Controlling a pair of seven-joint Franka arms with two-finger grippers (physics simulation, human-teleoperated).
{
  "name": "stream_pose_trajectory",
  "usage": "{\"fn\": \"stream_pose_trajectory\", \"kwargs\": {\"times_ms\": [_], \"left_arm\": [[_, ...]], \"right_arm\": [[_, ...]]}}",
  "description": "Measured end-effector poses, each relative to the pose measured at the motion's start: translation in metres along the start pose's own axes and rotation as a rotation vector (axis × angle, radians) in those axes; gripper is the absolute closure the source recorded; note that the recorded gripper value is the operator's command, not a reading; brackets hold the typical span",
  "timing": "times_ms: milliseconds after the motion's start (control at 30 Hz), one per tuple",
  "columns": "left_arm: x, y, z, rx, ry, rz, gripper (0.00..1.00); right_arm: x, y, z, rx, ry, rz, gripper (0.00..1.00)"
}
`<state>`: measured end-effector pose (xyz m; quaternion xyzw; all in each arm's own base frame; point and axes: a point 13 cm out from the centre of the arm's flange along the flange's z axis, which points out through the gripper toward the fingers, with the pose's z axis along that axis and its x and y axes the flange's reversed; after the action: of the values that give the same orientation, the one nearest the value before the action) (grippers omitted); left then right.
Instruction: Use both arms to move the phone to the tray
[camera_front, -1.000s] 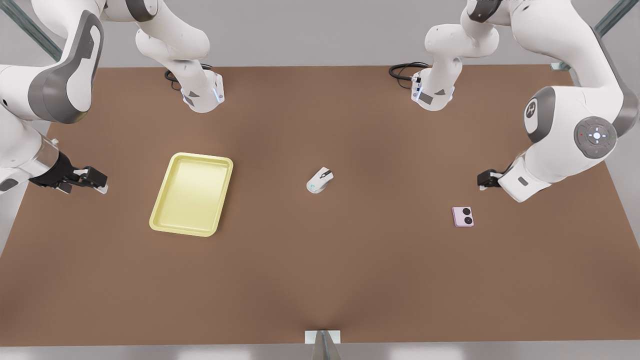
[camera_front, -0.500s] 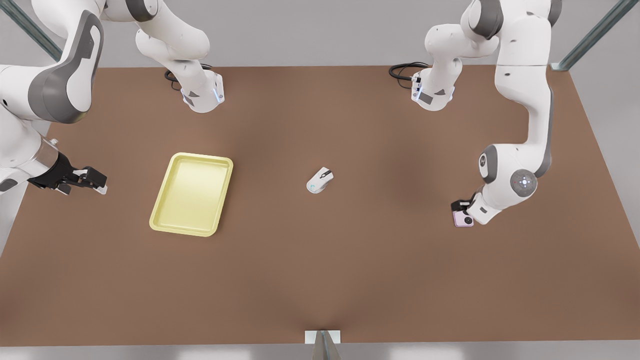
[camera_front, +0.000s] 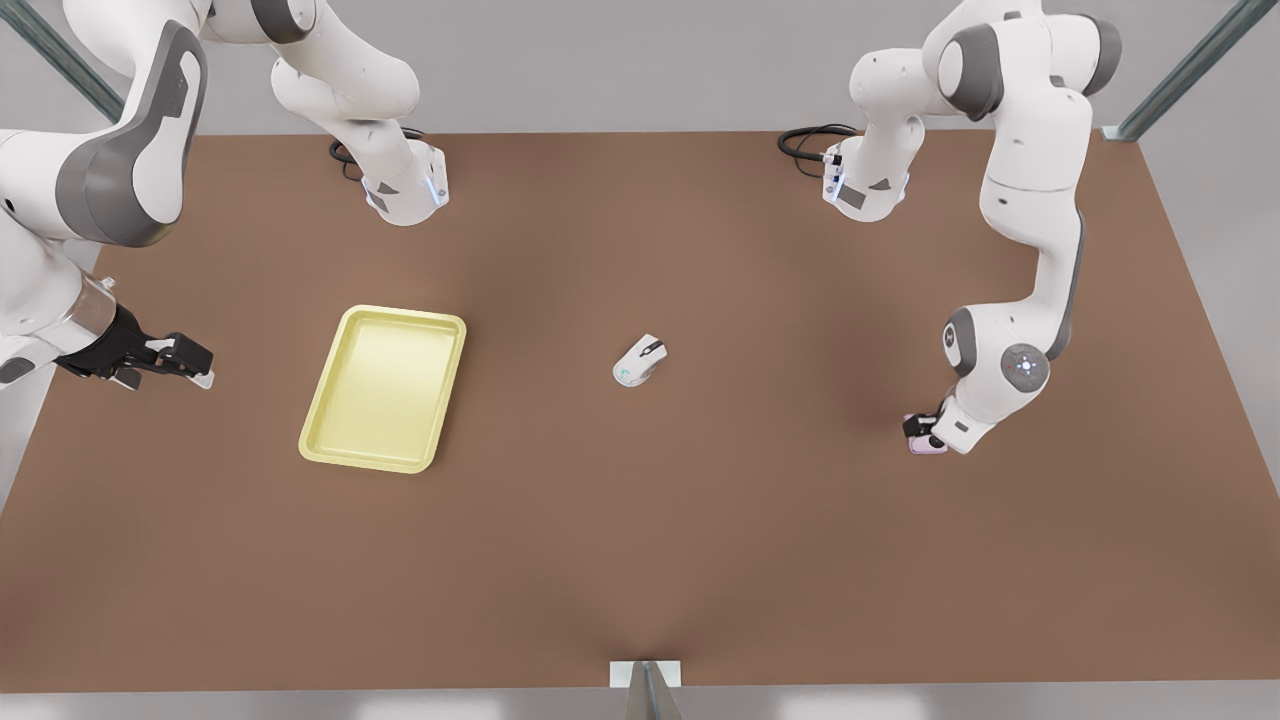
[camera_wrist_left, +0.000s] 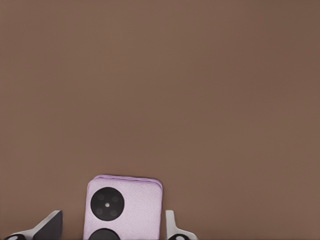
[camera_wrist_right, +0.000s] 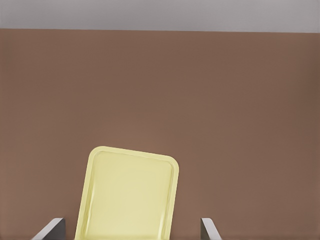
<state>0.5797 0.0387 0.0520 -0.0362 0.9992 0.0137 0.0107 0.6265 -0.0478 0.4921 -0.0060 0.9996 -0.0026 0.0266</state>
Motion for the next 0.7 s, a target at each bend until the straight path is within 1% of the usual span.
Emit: {"fn": "stream_pose_trajectory", "kwargs": {"times_ms": [333,367,400,433,700], "left_arm": [[-0.002,0.001,0.018,-0.005,-0.018,0.032,0.00],[-0.002,0.001,0.018,-0.005,-0.020,0.034,0.04],[-0.003,0.001,0.018,-0.006,-0.023,0.036,0.11],[-0.004,0.001,0.018,-0.006,-0.025,0.038,0.12],[-0.003,0.001,0.023,-0.007,-0.024,0.051,0.15]], "right_arm": [[0.001,0.000,0.001,0.003,0.003,-0.004,0.00],[0.001,0.000,0.001,0.004,0.004,-0.004,0.00],[0.001,0.000,0.001,0.004,0.004,-0.004,0.00],[0.001,0.000,0.000,0.004,0.003,-0.005,0.00],[0.001,0.000,0.001,0.004,0.003,-0.006,0.00]]}}
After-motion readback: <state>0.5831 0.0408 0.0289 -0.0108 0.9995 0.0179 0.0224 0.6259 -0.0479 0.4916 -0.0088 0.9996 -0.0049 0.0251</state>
